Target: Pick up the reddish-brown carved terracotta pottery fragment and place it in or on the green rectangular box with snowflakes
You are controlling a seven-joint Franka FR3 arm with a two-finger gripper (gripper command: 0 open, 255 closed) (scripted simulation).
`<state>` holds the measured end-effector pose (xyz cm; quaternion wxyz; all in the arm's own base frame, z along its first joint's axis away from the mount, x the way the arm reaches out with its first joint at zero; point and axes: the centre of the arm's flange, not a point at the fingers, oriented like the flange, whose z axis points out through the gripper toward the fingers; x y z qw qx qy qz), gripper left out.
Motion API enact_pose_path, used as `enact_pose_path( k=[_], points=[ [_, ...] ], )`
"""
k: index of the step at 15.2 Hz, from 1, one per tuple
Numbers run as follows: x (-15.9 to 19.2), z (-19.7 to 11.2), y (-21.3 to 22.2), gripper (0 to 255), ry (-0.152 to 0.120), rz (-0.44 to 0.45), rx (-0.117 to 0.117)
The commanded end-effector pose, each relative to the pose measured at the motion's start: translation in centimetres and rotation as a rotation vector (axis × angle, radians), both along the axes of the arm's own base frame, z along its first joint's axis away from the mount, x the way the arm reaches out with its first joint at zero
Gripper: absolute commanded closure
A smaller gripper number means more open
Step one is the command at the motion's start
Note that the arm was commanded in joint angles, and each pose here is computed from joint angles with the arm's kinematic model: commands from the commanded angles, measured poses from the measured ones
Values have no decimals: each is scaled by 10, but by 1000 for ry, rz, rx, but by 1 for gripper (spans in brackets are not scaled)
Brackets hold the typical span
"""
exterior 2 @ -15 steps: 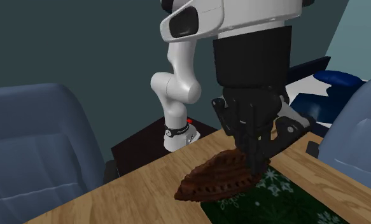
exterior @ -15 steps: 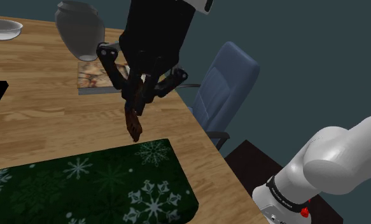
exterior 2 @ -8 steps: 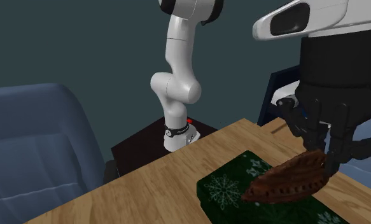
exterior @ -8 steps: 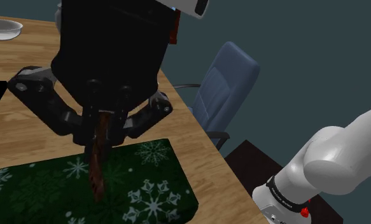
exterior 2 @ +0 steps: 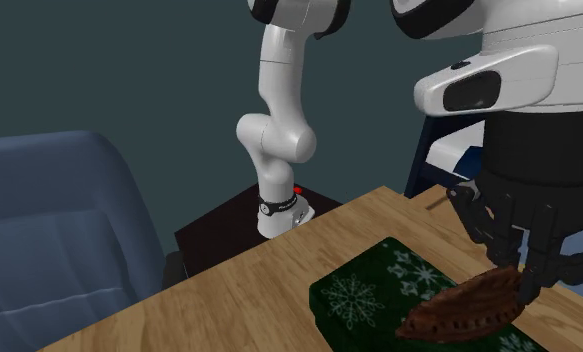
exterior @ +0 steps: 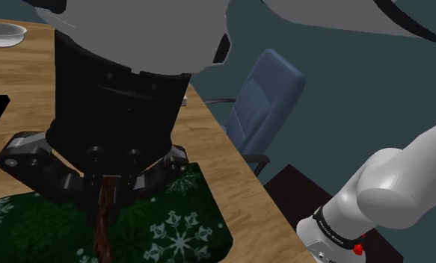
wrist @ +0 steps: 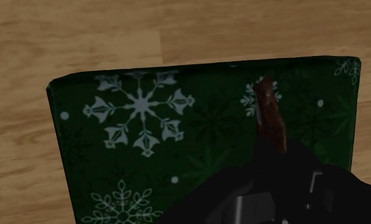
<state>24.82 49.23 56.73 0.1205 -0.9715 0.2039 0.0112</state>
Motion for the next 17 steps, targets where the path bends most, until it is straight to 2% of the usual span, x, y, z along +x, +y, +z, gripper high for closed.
enact_pose_path(
  k=[1,6,14,15,17],
  points=[
    [0,-11,0,255,0,0,0],
    [0,-38,0,255,0,0,0],
    [0,-38,0,255,0,0,0],
    [0,-38,0,0,0,0,0],
    [0,-38,0,0,0,0,0]
  ],
)
